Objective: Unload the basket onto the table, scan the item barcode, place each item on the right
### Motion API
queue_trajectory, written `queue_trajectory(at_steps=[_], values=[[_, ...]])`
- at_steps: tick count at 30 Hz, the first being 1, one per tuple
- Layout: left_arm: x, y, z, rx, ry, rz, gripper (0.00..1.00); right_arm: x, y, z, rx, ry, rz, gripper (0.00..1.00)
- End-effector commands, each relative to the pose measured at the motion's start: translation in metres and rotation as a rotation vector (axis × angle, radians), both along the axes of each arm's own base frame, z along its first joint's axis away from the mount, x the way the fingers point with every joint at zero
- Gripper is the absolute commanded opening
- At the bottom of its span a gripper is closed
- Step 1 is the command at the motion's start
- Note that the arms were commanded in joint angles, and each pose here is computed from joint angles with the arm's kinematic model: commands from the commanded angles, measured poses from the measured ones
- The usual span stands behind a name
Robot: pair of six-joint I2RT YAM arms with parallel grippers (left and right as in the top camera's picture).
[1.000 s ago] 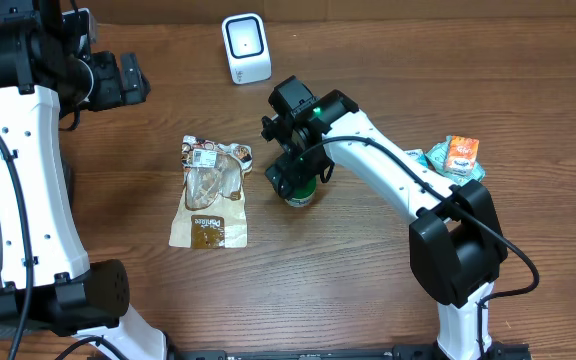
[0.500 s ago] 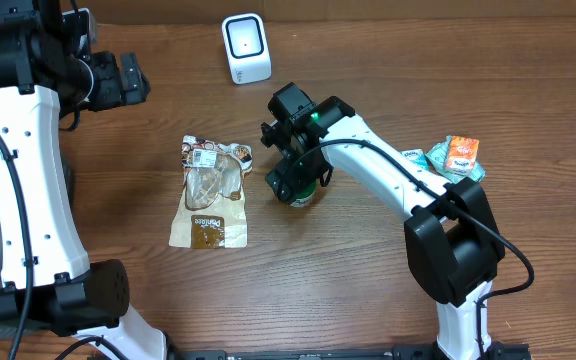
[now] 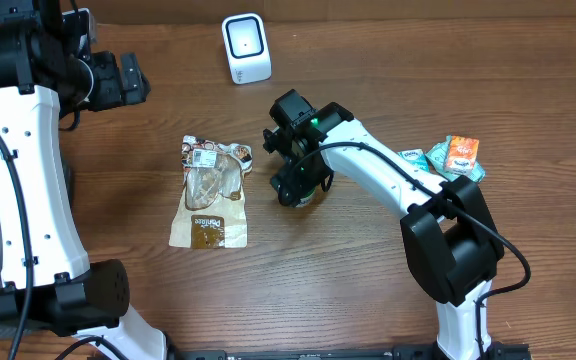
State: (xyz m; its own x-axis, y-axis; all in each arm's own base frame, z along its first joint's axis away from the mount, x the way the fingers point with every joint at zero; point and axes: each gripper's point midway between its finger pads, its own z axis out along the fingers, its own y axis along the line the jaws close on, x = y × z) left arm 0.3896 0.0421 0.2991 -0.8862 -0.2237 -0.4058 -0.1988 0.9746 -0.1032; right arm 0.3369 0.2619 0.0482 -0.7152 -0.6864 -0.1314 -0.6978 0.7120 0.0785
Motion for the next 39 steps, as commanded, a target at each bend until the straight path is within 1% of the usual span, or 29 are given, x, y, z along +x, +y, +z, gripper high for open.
queue_trajectory(at_steps=[1,2,10,16,19,21,26,32,35,39], values=[[0.001,-0.001,-0.003,0.001,0.006,-0.012,1.00,0.003,-0.003,-0.001,-0.010,-0.009,-0.004,0.77],[0.001,-0.001,-0.003,0.001,0.006,-0.012,1.00,0.003,-0.002,-0.001,-0.009,-0.010,-0.004,0.74],[0.001,-0.001,-0.003,0.001,0.006,-0.012,0.99,0.008,0.001,0.015,0.002,-0.020,-0.010,0.61],[0.001,-0.001,-0.003,0.001,0.006,-0.012,1.00,0.009,0.008,0.044,0.076,-0.007,-0.013,0.60],[0.001,-0.001,-0.003,0.001,0.006,-0.012,1.00,0.007,0.015,0.062,0.163,0.006,0.001,0.60],[0.001,-0.001,-0.003,0.001,0.006,-0.012,1.00,0.002,0.022,0.077,0.251,0.024,0.043,0.60],[0.001,-0.001,-0.003,0.001,0.006,-0.012,0.99,-0.006,0.031,0.123,0.507,0.064,0.119,0.60],[0.001,-0.001,-0.003,0.001,0.006,-0.012,0.99,-0.012,0.023,0.180,0.818,0.086,0.211,0.60],[0.001,-0.001,-0.003,0.001,0.006,-0.012,1.00,-0.014,0.013,0.201,0.936,0.071,0.265,0.61],[0.001,-0.001,-0.003,0.001,0.006,-0.012,1.00,-0.014,0.000,0.217,1.026,0.028,0.320,0.61]])
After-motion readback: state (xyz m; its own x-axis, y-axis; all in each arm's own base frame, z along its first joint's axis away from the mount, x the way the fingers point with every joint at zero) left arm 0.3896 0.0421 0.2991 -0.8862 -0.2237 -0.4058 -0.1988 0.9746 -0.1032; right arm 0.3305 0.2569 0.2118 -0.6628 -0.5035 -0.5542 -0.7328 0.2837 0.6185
